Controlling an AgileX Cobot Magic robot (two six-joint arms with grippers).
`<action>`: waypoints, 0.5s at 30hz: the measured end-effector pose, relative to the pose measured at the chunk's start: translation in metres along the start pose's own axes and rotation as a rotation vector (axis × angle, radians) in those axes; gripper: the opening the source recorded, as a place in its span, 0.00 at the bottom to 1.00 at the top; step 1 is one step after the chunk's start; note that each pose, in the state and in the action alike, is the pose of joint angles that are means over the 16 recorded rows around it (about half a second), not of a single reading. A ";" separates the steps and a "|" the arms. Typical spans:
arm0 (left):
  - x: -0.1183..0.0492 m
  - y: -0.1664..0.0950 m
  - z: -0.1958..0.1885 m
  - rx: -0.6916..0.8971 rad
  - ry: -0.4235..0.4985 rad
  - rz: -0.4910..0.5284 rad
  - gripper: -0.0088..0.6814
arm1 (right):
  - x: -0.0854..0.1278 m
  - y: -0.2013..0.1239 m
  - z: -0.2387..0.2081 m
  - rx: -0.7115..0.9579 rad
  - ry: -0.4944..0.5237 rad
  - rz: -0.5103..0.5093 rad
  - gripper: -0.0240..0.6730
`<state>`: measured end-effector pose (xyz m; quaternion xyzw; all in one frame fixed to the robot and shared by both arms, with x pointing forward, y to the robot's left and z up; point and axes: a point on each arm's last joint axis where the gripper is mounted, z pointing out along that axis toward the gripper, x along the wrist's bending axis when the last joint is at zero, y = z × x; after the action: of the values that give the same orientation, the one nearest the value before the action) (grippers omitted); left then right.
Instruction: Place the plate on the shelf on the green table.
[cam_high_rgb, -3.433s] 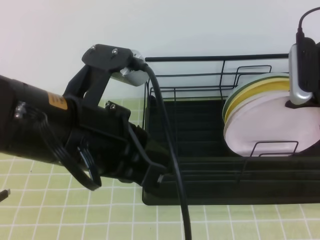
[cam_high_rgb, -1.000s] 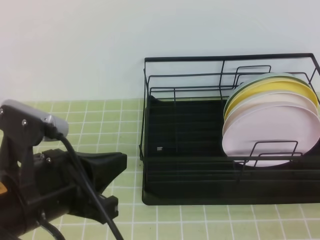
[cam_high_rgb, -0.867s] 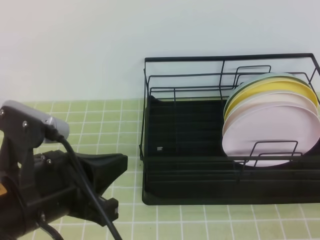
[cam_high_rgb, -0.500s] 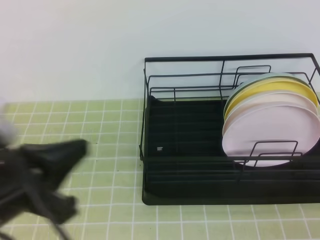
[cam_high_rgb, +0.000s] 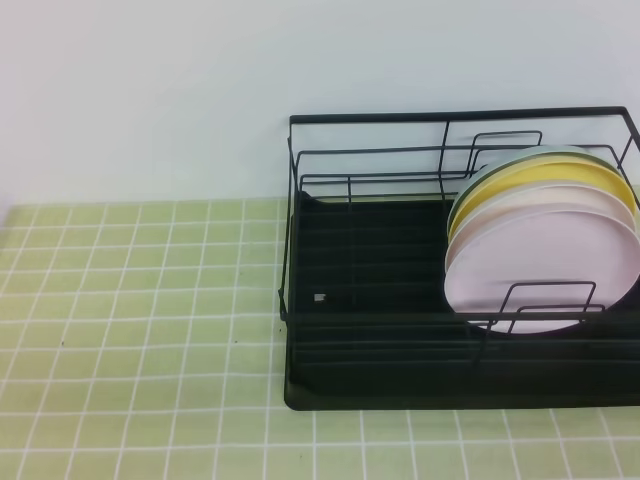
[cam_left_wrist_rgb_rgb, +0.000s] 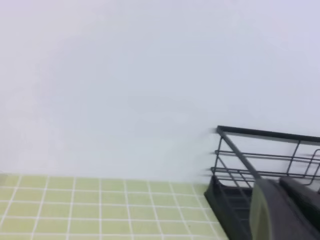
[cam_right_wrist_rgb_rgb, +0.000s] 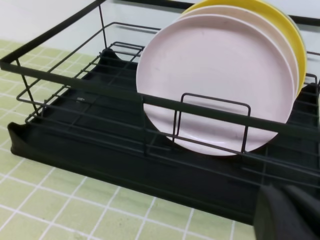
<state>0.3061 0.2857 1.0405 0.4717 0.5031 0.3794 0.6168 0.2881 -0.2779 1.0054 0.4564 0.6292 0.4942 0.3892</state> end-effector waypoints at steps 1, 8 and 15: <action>0.001 -0.004 -0.003 -0.005 0.004 -0.001 0.01 | 0.000 0.000 0.000 0.000 0.000 0.000 0.03; 0.009 -0.034 -0.011 0.029 0.016 0.014 0.01 | 0.000 0.000 0.000 0.000 0.000 -0.001 0.03; 0.017 -0.062 -0.015 0.150 0.050 0.020 0.01 | 0.000 0.000 0.000 -0.001 0.001 0.000 0.03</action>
<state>0.2948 0.2878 0.9758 0.5120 0.5407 0.3585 0.5631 0.2881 -0.2778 1.0054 0.4562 0.6292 0.4947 0.3888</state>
